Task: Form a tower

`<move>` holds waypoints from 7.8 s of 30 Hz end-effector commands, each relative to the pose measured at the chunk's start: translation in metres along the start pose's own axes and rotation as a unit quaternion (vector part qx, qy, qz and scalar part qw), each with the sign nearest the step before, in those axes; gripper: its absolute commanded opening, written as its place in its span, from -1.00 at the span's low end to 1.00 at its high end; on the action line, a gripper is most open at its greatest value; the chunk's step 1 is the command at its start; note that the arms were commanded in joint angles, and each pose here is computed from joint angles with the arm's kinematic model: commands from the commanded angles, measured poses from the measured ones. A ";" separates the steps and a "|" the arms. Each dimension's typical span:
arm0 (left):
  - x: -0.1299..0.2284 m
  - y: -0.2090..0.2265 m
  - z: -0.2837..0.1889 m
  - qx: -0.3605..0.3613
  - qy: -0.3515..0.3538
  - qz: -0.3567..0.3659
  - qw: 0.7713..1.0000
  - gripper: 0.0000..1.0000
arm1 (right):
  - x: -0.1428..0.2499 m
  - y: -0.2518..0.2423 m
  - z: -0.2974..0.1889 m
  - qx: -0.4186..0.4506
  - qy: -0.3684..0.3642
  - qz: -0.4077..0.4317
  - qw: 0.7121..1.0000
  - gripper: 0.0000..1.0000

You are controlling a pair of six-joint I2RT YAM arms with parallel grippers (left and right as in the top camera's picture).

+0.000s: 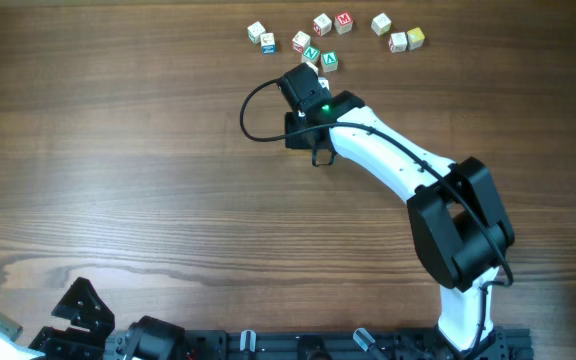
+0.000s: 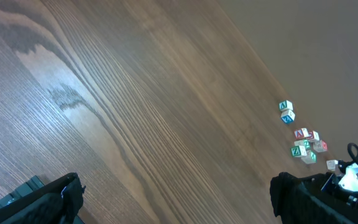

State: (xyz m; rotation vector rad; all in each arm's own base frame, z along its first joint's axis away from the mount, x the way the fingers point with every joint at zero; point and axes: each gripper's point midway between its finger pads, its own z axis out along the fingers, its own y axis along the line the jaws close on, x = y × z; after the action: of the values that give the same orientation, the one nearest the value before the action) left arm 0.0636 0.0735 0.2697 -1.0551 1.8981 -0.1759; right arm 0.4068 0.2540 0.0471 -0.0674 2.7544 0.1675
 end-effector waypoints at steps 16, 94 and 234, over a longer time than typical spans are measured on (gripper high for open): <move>-0.002 0.002 0.000 -0.003 -0.008 -0.007 1.000 1.00 | -0.003 -0.004 0.013 0.016 -0.005 -0.026 1.000 -0.43; -0.002 0.002 0.000 -0.004 -0.008 -0.007 1.000 1.00 | -0.059 0.037 -0.152 -0.103 -0.011 0.024 0.994 1.00; -0.002 0.002 0.000 -0.004 -0.008 -0.007 1.000 1.00 | -0.008 -0.008 0.032 0.013 0.144 0.074 0.987 0.12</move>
State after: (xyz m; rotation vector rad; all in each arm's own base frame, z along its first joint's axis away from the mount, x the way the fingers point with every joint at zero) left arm 0.0636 0.0735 0.2697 -1.0551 1.8981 -0.1759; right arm 0.4249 0.2541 0.0266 0.1072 3.0464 0.2012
